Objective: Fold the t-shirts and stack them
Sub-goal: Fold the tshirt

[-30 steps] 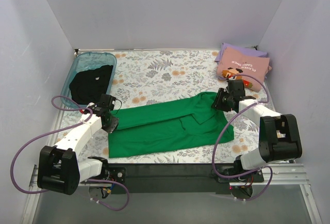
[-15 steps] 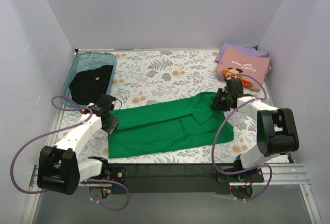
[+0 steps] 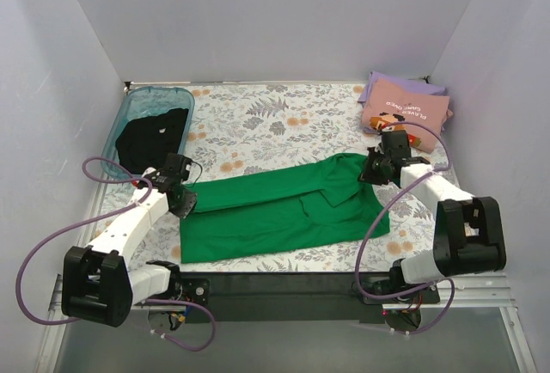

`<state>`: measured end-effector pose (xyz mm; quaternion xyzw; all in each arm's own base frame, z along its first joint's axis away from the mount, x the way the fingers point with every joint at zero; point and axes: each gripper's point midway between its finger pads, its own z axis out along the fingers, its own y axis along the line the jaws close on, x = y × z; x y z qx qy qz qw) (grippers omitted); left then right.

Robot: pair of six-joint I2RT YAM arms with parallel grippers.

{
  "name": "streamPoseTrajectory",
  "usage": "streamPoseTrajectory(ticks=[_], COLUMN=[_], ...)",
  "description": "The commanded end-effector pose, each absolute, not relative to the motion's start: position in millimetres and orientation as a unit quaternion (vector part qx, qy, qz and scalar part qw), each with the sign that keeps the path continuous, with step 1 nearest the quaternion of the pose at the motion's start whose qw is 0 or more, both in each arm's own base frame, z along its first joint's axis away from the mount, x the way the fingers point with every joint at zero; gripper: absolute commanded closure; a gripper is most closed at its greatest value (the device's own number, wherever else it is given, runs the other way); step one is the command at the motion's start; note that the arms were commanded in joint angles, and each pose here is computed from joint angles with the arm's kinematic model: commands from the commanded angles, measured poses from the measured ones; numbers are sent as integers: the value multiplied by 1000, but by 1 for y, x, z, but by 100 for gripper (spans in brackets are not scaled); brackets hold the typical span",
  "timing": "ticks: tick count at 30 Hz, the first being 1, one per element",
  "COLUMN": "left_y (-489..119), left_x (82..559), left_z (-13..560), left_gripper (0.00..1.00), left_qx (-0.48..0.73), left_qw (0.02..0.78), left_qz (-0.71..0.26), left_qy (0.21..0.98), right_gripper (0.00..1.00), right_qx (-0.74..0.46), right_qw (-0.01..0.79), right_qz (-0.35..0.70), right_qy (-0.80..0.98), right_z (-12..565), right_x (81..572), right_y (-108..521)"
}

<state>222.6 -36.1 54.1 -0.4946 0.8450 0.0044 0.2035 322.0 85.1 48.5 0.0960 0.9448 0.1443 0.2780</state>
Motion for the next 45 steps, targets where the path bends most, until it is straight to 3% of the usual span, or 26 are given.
streamPoseTrajectory(ticks=[1, 8, 16, 18, 21, 22, 24, 25, 26, 29, 30, 34, 38, 45], left_y=[-31, -25, -15, -12, -13, -12, -9, -9, -8, -7, -7, -10, -25, -56], left_x=[234, 230, 214, 209, 207, 206, 204, 203, 201, 199, 200, 215, 239, 271], left_z=[77, 77, 59, 57, 56, 56, 58, 59, 60, 67, 71, 95, 103, 72], left_gripper=[100, 100, 100, 100, 100, 97, 82, 71, 48, 32, 31, 27, 26, 26], left_qx=[-503, -513, -532, -539, -543, -544, -549, -550, -550, -554, -554, -544, -506, -446], left_qw=[242, 246, 214, 210, 201, 199, 195, 194, 191, 189, 193, 220, 238, 213], left_qz=[-3, 11, 60, 71, 75, 79, 91, 94, 98, 103, 99, 73, 23, -31], left_qy=[830, 822, 817, 813, 812, 811, 808, 807, 807, 805, 804, 807, 829, 869], right_gripper=[99, 99, 97, 82, 71, 66, 46, 38, 25, 15, 13, 18, 42, 62], right_qx=[100, 100, 136, 131, 122, 120, 115, 117, 114, 102, 98, 57, 51, 56], right_qw=[283, 253, 215, 207, 210, 214, 234, 246, 266, 306, 313, 316, 293, 275], right_qz=[119, 118, 32, 41, 47, 48, 50, 45, 34, 30, 30, 53, 54, 54], right_qy=[946, 955, 967, 969, 969, 968, 964, 961, 957, 946, 944, 946, 953, 958], right_z=[69, 75, 59, 54, 56, 58, 69, 75, 83, 105, 109, 115, 101, 76], right_x=[314, 273, 230, 221, 219, 221, 229, 233, 239, 259, 264, 293, 315, 353], right_y=[74, 86, 73, 80, 85, 85, 85, 83, 78, 76, 76, 85, 83, 79])
